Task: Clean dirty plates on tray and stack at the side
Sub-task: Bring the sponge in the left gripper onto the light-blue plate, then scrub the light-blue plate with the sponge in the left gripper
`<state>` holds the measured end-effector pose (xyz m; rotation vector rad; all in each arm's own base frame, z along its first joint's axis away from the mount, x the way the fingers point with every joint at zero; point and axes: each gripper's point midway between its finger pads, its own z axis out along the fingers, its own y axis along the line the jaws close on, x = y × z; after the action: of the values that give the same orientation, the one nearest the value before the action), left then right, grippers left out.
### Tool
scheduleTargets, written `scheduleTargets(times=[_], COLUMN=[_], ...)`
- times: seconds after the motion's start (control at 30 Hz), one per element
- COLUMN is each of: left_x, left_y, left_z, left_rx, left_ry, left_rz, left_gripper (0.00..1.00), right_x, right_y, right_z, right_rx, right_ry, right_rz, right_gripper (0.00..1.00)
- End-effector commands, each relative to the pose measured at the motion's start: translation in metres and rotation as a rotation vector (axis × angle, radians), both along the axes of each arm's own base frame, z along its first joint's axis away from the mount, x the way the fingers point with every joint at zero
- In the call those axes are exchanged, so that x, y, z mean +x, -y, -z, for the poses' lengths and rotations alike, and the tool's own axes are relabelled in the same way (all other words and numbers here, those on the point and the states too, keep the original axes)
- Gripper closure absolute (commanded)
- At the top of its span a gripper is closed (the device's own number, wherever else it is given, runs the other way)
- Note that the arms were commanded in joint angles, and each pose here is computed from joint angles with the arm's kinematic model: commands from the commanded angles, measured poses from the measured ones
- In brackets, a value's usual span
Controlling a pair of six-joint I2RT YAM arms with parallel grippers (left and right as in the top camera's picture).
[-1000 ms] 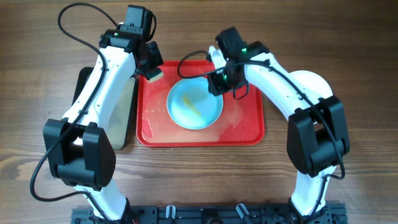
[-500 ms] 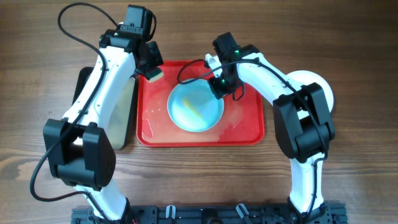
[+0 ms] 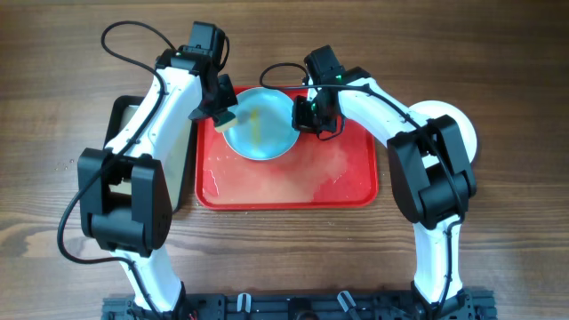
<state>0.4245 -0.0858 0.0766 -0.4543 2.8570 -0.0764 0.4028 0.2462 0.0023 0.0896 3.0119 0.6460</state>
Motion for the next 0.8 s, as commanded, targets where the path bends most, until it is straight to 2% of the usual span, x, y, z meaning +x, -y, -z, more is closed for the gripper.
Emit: scheduleTargets(times=[0.0,0.1,0.2,0.3,0.4,0.43,0.5,0.57,0.63,0.67,0.77], left_x=[0.008,0.012,0.003,-0.008,-0.025,-0.03,-0.042,-0.064,-0.08,-0.082,-0.054], left_y=[0.017,0.034,0.047,0.057,0.06,0.066,0.094,0.134,0.15,0.151,0.123], left_z=[0.0,0.01,0.034,0.057,0.077,0.08,0.077,0.064,0.058,0.059,0.074], left_rx=[-0.05,-0.017,0.021,0.018,0.01,-0.013,-0.148,-0.359,-0.428,-0.418,-0.201], left_ry=[0.031,0.045,-0.009,-0.073,-0.163,-0.179,-0.187,-0.186,-0.201,-0.207,-0.185], left_rz=[0.045,0.208,0.384,0.479,0.5,0.512,0.622,0.784,0.866,0.872,0.691], left_gripper=[0.96,0.96,0.96,0.96,0.96,0.96,0.96,0.96,0.96,0.96,0.96], right_x=[-0.017,-0.017,-0.017,-0.017,-0.017,-0.017,-0.017,-0.017,-0.017,-0.017,-0.017], right_y=[-0.003,-0.004,-0.004,-0.003,-0.003,-0.004,-0.004,-0.004,-0.004,-0.004,-0.004], right_z=[0.024,0.024,0.024,0.024,0.024,0.024,0.024,0.024,0.024,0.024,0.024], right_rx=[0.008,0.011,0.01,0.01,0.01,0.01,0.01,0.01,0.01,0.011,0.011], right_ry=[-0.072,-0.065,-0.065,-0.064,-0.06,-0.058,-0.058,-0.058,-0.057,-0.056,-0.055], right_rz=[-0.027,-0.044,-0.044,-0.045,-0.056,-0.059,-0.059,-0.059,-0.061,-0.061,-0.064], right_gripper=[0.96,0.96,0.96,0.96,0.96,0.96,0.96,0.96,0.96,0.96,0.96])
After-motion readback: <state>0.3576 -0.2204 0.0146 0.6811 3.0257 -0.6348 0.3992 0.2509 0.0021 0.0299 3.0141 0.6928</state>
